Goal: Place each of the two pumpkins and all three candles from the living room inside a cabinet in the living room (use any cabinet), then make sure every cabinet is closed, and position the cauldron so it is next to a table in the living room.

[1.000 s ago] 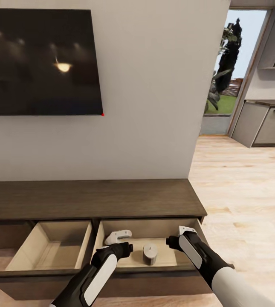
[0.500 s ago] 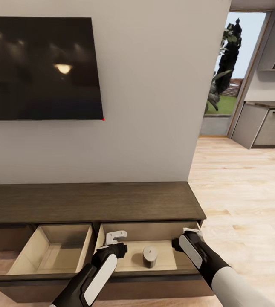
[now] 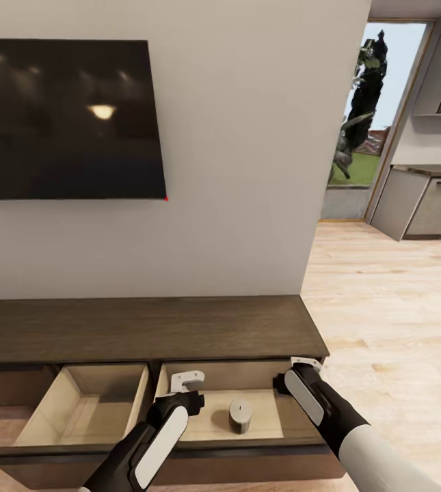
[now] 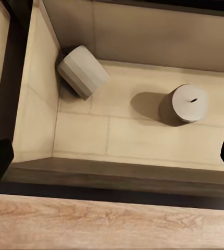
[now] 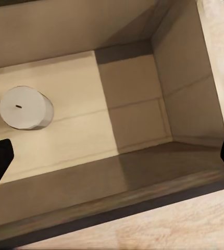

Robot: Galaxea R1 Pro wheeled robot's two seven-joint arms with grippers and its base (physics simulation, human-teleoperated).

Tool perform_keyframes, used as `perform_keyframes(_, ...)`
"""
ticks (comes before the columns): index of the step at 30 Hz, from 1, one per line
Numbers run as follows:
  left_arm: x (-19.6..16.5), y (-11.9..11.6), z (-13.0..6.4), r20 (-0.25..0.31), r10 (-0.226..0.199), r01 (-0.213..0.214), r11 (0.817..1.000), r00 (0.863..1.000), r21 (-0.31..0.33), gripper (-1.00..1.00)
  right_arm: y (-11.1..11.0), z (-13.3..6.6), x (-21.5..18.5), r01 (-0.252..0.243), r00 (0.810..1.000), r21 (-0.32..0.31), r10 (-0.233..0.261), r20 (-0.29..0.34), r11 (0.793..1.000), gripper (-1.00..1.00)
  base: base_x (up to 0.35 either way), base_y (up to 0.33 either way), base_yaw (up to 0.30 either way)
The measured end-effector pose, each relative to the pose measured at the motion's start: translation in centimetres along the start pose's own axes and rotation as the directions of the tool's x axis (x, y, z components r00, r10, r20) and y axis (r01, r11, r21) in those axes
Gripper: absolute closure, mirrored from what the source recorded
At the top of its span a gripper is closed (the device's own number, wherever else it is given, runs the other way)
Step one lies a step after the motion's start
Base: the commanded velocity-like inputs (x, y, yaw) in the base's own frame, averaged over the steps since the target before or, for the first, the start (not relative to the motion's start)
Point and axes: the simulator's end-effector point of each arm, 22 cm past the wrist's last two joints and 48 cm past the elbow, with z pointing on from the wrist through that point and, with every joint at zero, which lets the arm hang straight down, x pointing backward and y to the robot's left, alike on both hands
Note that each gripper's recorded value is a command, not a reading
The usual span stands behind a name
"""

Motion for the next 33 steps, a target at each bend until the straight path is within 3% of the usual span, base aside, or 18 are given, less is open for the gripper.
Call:
perform_keyframes(12, -1.4, -0.2, -1.8, -0.003, 0.0, 0.0, 1.0, 1.0, 0.001, -1.0, -0.1, -1.9, -1.1, -0.003, 1.0, -0.005, 0.003, -0.008, 1.0, -1.0, -0.035, 0.0, 0.0)
perform_keyframes(33, -2.1, -0.2, -2.3, 0.003, -0.002, 0.002, 1.0, 1.0, 0.003, -1.0, -0.1, -2.4, -1.4, 0.0, 1.0, -0.003, 0.0, -0.006, 1.0, -1.0, -0.269, 0.018, 0.0)
